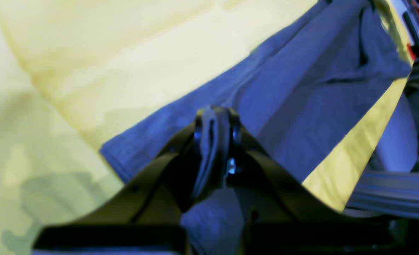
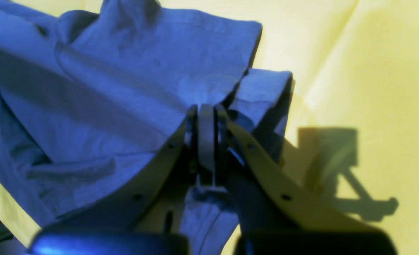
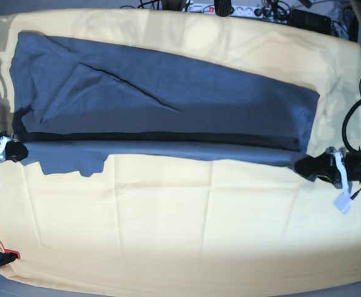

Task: Fold the T-shirt properly
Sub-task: 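Lift the held edge and fold it over the shirt body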

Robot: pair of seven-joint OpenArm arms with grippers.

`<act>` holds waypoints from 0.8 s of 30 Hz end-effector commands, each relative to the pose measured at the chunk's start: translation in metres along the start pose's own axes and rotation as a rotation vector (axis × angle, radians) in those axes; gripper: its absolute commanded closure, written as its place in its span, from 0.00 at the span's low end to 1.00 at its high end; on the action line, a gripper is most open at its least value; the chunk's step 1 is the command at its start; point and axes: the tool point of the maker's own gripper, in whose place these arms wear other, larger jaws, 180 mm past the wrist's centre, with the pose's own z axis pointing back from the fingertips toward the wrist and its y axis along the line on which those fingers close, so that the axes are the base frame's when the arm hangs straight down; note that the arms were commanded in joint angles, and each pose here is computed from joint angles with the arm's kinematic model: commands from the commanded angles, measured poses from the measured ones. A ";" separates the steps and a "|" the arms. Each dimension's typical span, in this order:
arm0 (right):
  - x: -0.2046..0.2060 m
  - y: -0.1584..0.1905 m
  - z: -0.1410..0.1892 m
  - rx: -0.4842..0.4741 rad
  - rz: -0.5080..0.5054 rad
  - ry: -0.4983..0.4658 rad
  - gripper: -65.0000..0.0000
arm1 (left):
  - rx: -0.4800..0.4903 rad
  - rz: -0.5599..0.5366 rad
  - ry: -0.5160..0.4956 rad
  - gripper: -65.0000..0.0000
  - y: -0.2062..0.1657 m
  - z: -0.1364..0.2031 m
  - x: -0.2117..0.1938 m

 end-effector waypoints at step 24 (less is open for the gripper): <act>-0.022 -0.011 0.017 -0.034 0.001 0.070 1.00 | 0.029 0.070 0.107 0.51 -0.002 0.013 -0.040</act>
